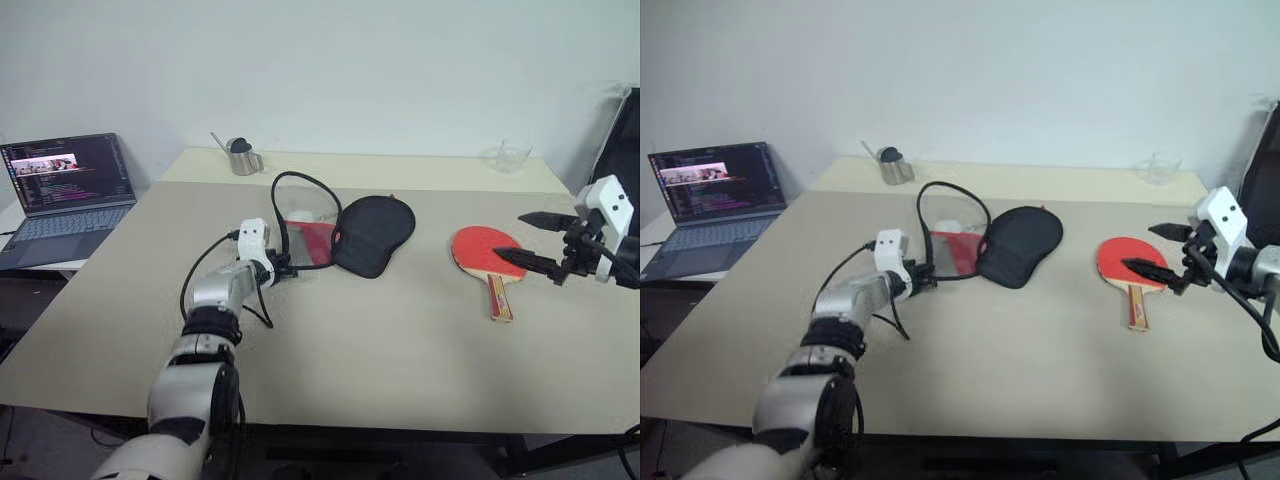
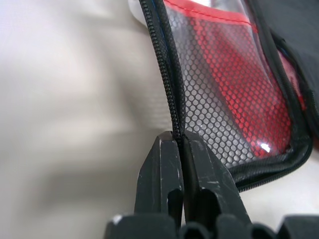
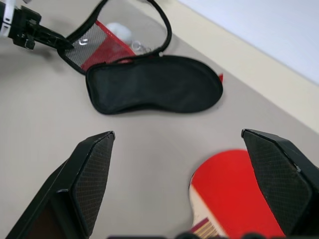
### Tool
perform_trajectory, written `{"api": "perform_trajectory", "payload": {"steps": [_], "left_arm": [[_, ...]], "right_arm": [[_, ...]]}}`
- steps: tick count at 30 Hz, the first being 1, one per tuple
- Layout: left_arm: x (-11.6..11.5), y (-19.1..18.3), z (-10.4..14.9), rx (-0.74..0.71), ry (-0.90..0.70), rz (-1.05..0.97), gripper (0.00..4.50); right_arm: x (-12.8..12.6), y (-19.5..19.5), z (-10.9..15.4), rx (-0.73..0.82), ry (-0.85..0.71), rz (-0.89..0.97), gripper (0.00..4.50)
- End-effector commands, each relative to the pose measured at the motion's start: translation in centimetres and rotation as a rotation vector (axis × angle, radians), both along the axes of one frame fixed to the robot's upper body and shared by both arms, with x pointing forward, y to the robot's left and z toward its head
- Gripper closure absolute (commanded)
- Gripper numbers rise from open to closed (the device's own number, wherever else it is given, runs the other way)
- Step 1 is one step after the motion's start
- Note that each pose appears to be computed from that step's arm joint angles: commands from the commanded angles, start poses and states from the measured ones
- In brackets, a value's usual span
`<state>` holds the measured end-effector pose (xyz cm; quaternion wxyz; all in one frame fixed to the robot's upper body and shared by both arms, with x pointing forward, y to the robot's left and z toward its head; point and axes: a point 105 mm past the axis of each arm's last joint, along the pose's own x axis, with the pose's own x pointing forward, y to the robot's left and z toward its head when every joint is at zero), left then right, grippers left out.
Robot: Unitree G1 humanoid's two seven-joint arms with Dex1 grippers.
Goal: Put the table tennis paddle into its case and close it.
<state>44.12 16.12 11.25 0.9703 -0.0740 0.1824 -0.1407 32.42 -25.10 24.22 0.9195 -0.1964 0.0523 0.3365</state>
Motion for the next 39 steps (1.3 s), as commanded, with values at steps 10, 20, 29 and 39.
{"api": "perform_trajectory", "payload": {"steps": [10,20,29,39], "left_arm": [[-0.9,-3.0,1.8,-0.010,-0.103,0.164,4.48],[-1.6,-3.7,1.4,-0.032,-0.080,0.237,4.48],[-2.7,-4.5,0.5,-0.028,-0.019,0.312,4.48],[-2.6,-6.2,1.3,-0.056,-0.035,0.278,4.48]], "right_arm": [[-0.7,0.2,1.8,-0.020,-0.065,0.007,0.00],[-0.7,0.5,1.6,-0.028,-0.055,0.024,0.00],[-0.9,0.5,1.7,-0.043,-0.046,0.035,0.00],[-0.9,0.6,1.8,-0.053,-0.041,0.041,0.00]]}}
